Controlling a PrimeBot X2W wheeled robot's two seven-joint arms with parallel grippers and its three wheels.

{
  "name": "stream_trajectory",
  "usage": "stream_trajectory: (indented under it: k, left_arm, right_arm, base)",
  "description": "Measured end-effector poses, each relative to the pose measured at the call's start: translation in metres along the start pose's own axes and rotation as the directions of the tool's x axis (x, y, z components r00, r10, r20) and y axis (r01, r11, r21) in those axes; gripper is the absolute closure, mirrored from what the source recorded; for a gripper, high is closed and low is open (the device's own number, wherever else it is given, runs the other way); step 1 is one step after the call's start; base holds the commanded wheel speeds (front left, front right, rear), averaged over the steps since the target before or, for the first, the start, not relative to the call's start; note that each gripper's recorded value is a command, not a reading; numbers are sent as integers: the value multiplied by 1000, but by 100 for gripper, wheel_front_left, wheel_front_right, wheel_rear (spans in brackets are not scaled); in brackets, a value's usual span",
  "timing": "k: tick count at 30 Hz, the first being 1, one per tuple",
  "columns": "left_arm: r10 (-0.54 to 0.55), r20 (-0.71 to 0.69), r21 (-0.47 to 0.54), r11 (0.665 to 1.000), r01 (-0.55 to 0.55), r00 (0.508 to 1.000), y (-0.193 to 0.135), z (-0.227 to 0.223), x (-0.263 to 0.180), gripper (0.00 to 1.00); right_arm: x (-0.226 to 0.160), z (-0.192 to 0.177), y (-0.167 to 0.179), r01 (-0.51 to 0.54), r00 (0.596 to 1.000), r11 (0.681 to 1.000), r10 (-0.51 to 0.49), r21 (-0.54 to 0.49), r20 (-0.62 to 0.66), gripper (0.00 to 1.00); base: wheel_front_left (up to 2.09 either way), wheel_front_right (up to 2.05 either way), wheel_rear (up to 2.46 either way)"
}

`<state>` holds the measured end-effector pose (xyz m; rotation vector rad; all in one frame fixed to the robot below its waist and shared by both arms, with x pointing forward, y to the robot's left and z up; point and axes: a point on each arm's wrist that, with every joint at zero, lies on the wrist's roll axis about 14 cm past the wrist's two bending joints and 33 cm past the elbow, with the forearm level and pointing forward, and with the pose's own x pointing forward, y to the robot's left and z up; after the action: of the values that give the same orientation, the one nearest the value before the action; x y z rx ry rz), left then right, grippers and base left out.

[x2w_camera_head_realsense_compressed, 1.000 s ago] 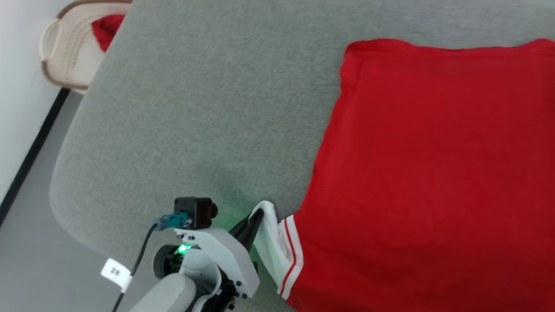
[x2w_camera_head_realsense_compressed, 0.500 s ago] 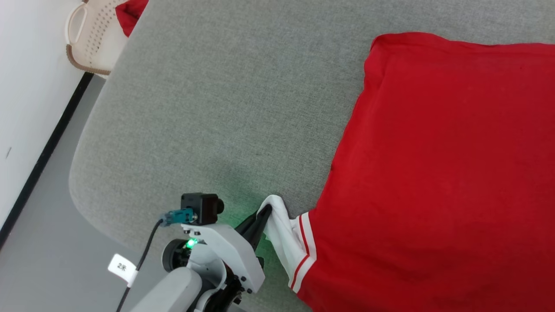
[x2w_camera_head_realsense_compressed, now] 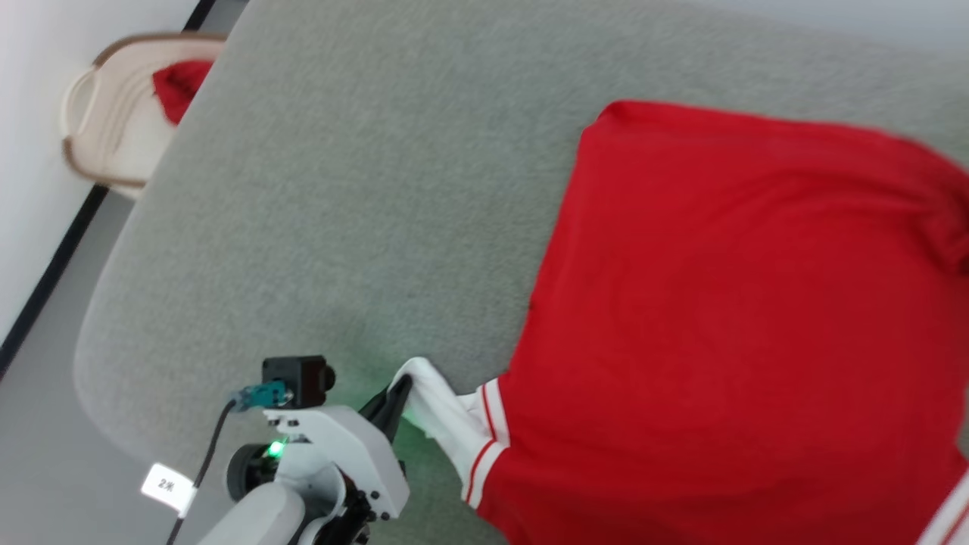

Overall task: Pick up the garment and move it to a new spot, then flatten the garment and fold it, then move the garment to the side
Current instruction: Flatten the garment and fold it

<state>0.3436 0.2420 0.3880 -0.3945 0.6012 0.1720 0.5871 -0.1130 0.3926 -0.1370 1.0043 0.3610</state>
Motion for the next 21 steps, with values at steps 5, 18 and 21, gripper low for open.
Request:
stream_trajectory:
  k: [5, 18, 21]
  left_arm:
    - [-25, 10, 8, 1000, 25, 1000, -7, 3, -4, 100]
    - [-101, 5, 39, 994, 101, 995, -31, 4, -10, 100]
    - [-123, 5, 50, 991, 122, 992, -38, 5, -10, 100]
  right_arm:
    - [-28, -34, -7, -12, 1000, 1000, 12, 9, -10, 100]
    - [-102, -140, -24, 3, 1000, 992, -2, 122, -3, 100]
    - [-115, -168, -27, 21, 1000, 986, -19, 167, -15, 100]
  base:
    - [0, 0, 0]
    - [0, 0, 0]
    - [0, 0, 0]
